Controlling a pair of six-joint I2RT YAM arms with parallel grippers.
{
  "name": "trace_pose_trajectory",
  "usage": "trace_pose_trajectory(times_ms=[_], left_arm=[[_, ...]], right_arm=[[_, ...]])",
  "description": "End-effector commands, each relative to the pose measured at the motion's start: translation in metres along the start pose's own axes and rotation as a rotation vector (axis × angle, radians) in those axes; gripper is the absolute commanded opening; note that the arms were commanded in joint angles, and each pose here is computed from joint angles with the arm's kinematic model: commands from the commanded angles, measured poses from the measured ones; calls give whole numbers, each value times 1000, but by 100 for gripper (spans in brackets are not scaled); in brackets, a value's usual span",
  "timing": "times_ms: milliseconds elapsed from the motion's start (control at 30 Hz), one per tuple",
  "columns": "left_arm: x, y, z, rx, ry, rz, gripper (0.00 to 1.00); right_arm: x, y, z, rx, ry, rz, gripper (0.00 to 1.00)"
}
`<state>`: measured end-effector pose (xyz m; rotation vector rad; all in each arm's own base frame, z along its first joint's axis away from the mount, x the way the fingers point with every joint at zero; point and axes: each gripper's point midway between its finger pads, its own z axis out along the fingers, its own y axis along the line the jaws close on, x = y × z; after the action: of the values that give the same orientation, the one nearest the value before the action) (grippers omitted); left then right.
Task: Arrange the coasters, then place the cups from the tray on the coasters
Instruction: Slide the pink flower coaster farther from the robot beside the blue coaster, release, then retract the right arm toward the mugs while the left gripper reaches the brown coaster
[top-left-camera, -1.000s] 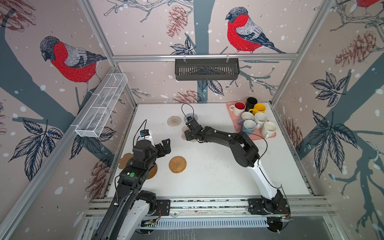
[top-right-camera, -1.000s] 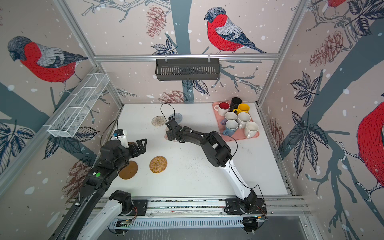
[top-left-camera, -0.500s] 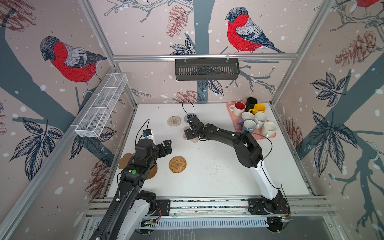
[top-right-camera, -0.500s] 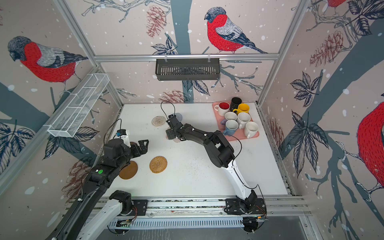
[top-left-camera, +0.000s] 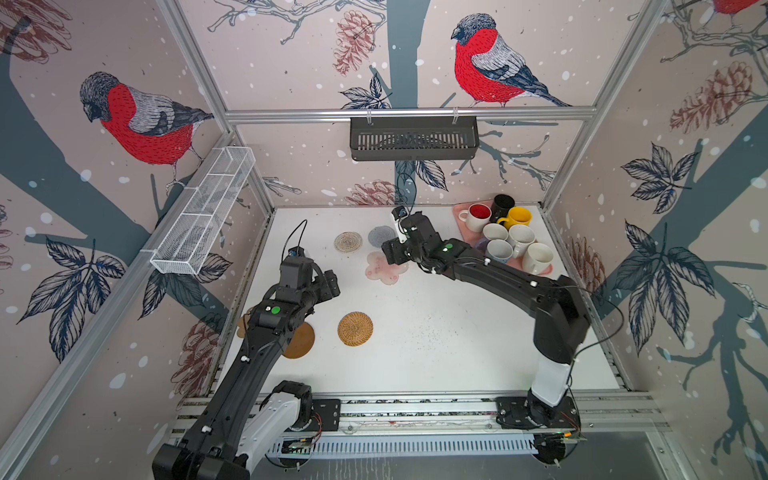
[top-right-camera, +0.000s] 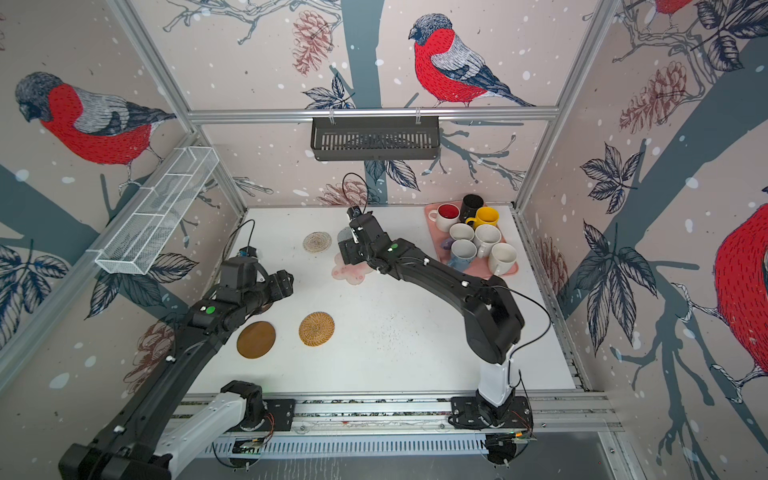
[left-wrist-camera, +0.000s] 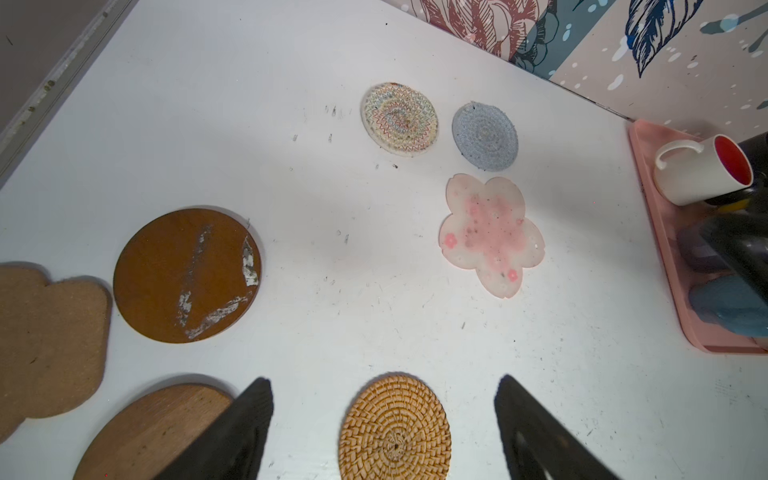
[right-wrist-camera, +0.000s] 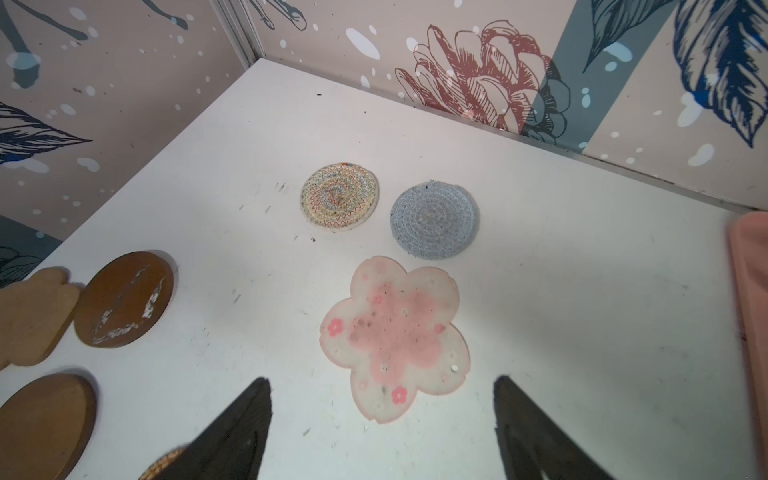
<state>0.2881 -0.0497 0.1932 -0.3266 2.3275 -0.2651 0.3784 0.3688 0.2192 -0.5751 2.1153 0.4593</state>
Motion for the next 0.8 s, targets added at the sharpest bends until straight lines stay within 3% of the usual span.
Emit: trace_pose_trajectory(times_ms=[0,133,233,367,533,700,767], left_arm=[[-2,6,0,-55,46,52,79],[-9,17,10,-81,86,31,59],[-7,34,25,-76,141,-26,54],[-6,69,42,-196,177,-58,49],[-5,94,63,-323,223,-90,57],[6,130,82,-447,286,-124,86],[11,143,88,-439,306,-171,90]], right_arm=[[0,-6,-38,-31,-79,56,83],[27,-18,-84,-73,-148,145,84],[47,-29,-116,-103,-197,226,86],[69,-35,-144,-143,-265,268,89],[84,-45,-158,-145,-319,312,92],[97,-43,-154,-174,-300,322,93],[100,-42,-153,-188,-293,335,93]])
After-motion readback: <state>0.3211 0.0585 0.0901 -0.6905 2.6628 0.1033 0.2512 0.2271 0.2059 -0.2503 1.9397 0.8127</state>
